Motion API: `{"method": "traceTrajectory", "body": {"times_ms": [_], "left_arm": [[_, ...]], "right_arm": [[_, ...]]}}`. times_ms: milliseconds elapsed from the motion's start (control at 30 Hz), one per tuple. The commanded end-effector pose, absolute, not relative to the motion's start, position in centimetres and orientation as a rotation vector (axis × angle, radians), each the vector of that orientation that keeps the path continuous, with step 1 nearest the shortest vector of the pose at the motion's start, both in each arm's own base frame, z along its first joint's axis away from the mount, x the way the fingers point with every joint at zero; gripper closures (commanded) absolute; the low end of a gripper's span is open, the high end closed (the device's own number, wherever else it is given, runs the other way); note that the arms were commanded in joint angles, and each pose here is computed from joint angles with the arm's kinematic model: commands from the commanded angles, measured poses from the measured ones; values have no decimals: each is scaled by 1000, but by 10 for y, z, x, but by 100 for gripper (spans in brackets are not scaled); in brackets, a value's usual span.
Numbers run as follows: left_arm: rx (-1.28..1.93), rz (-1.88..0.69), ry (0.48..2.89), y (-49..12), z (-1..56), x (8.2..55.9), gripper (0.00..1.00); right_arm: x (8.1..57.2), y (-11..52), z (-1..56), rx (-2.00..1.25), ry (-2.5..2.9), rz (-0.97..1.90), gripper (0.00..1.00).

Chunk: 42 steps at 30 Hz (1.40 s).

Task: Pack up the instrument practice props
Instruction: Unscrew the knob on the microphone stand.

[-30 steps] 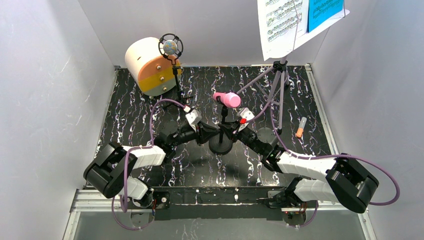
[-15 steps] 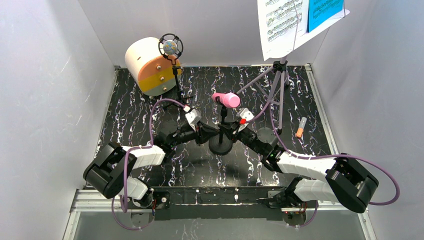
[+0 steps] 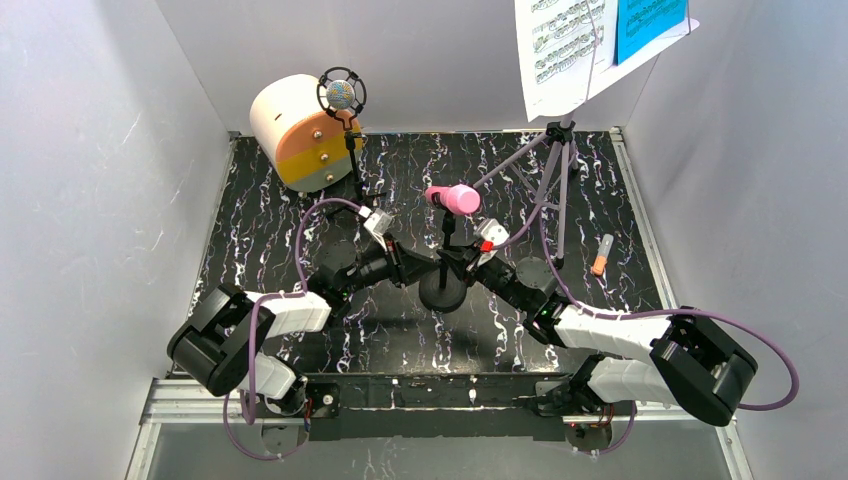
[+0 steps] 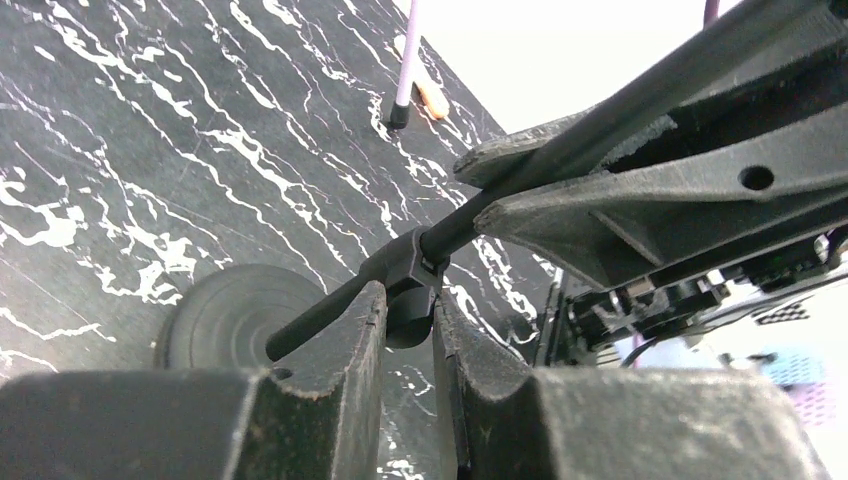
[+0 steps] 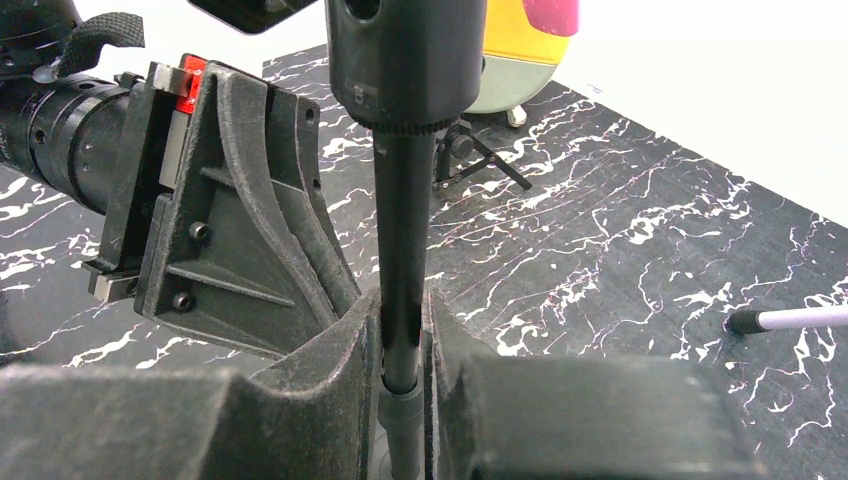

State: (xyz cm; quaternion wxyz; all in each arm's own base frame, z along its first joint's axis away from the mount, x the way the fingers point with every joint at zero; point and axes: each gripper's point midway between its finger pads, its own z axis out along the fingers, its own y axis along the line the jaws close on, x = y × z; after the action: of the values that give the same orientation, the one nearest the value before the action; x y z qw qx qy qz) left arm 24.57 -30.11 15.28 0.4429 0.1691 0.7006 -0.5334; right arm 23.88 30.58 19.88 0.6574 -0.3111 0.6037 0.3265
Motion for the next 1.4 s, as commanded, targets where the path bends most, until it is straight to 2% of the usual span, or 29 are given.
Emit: {"method": "traceTrajectory", "body": {"times_ms": [0,233,833,1100,1200,1367], "left_arm": [[95,-1422,1761,-296,172,260,100],[-234,-1508,1852,-290,158,267,100],[-747,-1809,1889,-288,173,260,100],[-1010,-1879,1889,-287,168,264,100],[-1005,-1880,1888,-289,169,265,100],[-828,-1832,1843,-288,185,269,77]], "right_arm": [[219,313,173,-840,1392,751,99],[217,315,169,-853,1398,730,99],[218,324,161,-887,1402,679,99],[218,328,159,-888,1408,679,99],[219,328,158,-885,1412,677,99],[220,325,160,-869,1411,669,99]]}}
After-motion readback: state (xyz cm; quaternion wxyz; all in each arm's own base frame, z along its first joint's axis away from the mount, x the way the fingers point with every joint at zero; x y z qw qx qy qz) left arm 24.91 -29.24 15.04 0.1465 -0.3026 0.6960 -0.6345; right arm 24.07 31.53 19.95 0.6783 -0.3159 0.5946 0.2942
